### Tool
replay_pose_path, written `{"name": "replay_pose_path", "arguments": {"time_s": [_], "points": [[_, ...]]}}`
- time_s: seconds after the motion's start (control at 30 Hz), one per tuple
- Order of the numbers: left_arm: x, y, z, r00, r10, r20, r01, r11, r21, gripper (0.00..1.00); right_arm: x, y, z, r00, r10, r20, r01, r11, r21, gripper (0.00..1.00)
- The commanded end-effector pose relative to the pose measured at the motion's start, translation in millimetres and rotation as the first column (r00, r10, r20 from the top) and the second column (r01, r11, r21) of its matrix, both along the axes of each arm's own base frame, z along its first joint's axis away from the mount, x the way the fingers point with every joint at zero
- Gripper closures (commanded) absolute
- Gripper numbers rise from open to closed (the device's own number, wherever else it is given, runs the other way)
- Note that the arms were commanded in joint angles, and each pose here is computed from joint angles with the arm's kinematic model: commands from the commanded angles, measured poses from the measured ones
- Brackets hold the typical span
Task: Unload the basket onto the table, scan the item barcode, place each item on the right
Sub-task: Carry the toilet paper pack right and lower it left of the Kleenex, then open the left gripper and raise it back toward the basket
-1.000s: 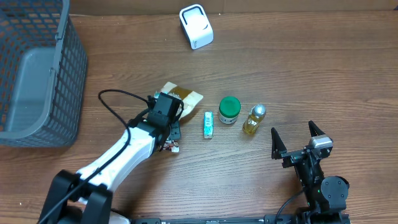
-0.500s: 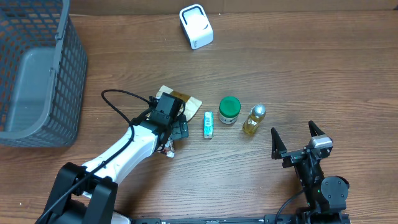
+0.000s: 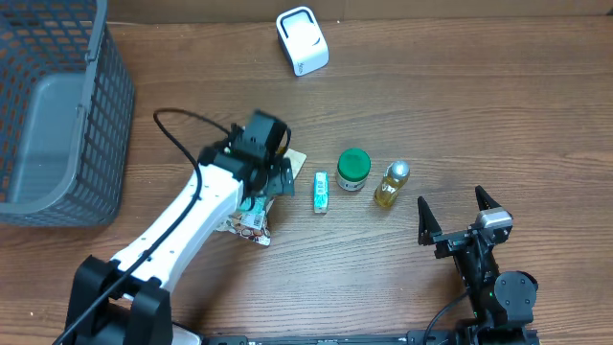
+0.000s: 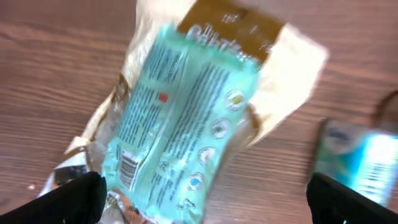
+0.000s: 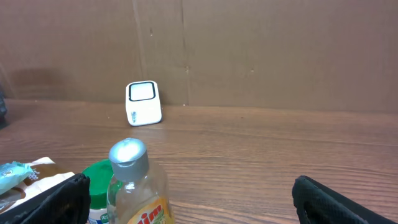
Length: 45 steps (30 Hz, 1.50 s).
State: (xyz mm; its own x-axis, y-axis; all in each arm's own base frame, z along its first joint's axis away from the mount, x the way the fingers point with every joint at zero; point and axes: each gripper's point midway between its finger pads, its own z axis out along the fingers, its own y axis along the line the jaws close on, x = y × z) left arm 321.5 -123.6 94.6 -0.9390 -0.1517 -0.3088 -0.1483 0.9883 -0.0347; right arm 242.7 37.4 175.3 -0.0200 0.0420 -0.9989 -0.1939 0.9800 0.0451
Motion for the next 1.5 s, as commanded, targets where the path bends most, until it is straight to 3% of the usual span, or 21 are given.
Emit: {"name": "replay_pose_path", "arguments": {"time_s": [0.0, 0.43, 0.83, 1.47], "points": [[15, -8, 35, 0.998, -0.041, 0.047, 0.042, 0.999, -0.014, 0.00, 1, -2, -3, 1.000, -0.012, -0.001, 0.012, 1.000, -0.005, 0.00], [44, 22, 122, 0.988, -0.036, 0.151, 0.037, 0.999, -0.005, 0.00, 1, -2, -3, 1.000, -0.012, -0.001, 0.012, 1.000, -0.004, 0.00], [47, 107, 119, 0.979, 0.177, 0.106, -0.179, 0.984, 0.012, 0.00, 1, -2, -3, 1.000, -0.012, -0.002, 0.012, 1.000, -0.005, 0.00], [47, 111, 119, 0.976, 0.189, 0.106, -0.191, 0.982, 0.011, 0.00, 1, -2, -3, 1.000, -0.012, -0.001, 0.012, 1.000, -0.005, 0.00]]}}
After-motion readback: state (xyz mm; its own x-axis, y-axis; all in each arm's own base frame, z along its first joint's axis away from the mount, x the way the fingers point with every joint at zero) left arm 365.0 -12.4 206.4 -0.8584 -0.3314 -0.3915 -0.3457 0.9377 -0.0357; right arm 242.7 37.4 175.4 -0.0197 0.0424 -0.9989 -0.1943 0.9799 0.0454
